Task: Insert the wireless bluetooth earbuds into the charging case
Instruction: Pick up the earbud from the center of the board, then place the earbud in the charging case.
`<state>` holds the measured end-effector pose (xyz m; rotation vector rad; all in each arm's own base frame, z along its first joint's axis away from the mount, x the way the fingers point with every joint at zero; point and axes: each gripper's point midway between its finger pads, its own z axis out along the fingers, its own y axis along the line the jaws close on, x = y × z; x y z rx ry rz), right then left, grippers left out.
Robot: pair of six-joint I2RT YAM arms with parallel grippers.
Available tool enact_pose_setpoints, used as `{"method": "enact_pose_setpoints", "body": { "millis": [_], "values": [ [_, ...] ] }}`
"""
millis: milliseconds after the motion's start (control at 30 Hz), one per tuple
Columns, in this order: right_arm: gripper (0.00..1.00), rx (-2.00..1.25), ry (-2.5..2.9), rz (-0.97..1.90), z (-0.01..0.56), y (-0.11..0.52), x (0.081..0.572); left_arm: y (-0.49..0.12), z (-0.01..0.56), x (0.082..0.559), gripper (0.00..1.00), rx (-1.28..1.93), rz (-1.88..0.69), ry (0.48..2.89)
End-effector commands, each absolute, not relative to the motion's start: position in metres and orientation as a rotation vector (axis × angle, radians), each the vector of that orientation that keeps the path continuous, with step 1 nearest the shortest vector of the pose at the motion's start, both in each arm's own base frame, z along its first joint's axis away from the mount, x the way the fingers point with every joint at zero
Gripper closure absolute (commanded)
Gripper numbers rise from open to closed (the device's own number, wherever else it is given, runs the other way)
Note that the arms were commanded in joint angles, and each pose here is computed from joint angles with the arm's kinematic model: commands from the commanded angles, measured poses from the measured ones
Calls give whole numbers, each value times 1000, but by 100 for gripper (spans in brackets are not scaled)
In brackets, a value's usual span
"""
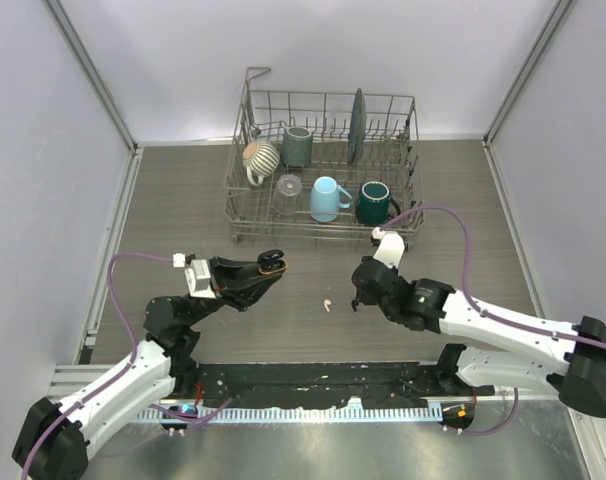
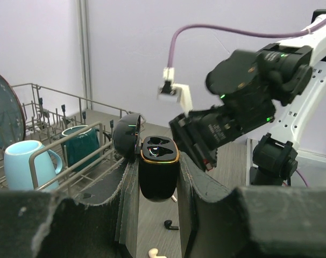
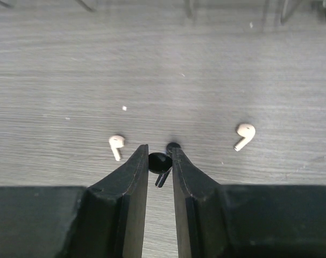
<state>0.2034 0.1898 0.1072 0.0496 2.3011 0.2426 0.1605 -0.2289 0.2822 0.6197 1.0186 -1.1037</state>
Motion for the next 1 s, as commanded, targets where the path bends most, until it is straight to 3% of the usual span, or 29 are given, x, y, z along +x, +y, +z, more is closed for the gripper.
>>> {"method": "enact_pose_setpoints", "body": {
  "millis": [0, 467, 967],
  "values": [
    [99, 81, 2041, 316, 178, 200, 222, -226, 294, 164, 100, 592, -1086, 985],
    [99, -3, 1603, 594, 322, 259, 198, -227, 291, 172, 100, 561, -1086, 1026],
    [99, -202, 1380, 750, 362, 317, 166, -233, 291, 169, 100, 604, -1109, 1028]
  ]
}}
